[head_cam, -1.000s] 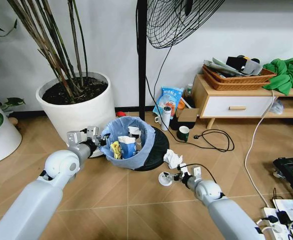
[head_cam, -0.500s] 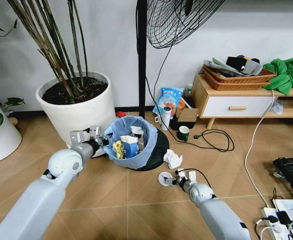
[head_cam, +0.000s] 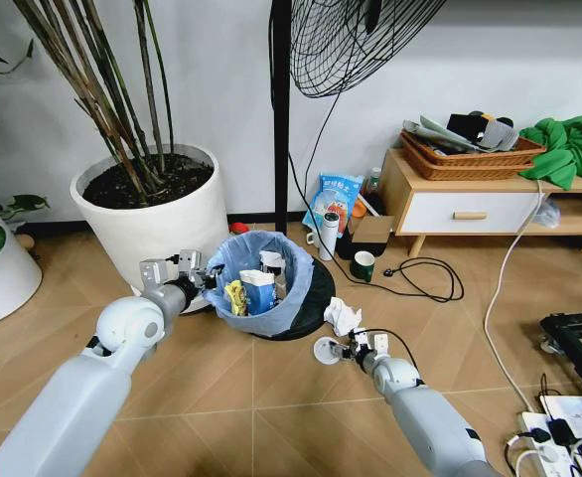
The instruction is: Pick up the trash bin and place the garbage on the floor into it.
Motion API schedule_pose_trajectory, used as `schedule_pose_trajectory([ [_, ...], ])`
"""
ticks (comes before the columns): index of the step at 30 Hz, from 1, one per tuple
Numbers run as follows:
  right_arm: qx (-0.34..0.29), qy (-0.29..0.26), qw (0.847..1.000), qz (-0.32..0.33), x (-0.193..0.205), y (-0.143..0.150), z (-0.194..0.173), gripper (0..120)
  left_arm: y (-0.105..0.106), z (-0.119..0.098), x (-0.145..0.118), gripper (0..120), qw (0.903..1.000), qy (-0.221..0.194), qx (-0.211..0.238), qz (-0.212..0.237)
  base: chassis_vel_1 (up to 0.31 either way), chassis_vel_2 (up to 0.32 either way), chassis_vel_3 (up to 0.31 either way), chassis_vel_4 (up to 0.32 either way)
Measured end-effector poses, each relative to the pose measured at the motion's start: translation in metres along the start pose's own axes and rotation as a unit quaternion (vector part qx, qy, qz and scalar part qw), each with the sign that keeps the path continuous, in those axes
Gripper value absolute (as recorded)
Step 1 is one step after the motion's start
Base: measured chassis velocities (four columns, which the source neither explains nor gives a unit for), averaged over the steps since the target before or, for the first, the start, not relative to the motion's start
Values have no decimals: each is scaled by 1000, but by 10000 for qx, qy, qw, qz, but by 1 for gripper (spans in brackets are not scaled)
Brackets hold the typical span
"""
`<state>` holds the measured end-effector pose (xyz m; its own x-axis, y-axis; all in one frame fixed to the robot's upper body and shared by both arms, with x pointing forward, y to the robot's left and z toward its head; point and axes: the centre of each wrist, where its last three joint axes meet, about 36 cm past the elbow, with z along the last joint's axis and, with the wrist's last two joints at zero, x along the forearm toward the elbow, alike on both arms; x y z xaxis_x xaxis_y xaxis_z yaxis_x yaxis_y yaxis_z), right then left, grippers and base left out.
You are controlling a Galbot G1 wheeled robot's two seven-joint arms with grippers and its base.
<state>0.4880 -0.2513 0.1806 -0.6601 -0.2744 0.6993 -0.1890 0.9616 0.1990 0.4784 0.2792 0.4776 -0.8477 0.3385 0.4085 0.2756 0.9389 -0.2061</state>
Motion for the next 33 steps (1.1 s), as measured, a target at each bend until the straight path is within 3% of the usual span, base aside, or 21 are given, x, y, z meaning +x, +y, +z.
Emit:
schedule_pose_trajectory([
  [5, 1, 18, 10000, -18, 1, 0, 4, 38, -1, -1, -2, 0, 10000, -5, 4, 16, 0, 0, 0, 0],
  [17, 23, 64, 9999, -103, 3, 3, 12, 4, -1, 0, -1, 0, 10000, -3, 7, 18, 0, 0, 0, 0],
  [33, 3, 42, 9999, -134, 8, 2, 14, 0, -3, 1, 2, 0, 10000, -22, 9, 35, 0, 0, 0, 0],
])
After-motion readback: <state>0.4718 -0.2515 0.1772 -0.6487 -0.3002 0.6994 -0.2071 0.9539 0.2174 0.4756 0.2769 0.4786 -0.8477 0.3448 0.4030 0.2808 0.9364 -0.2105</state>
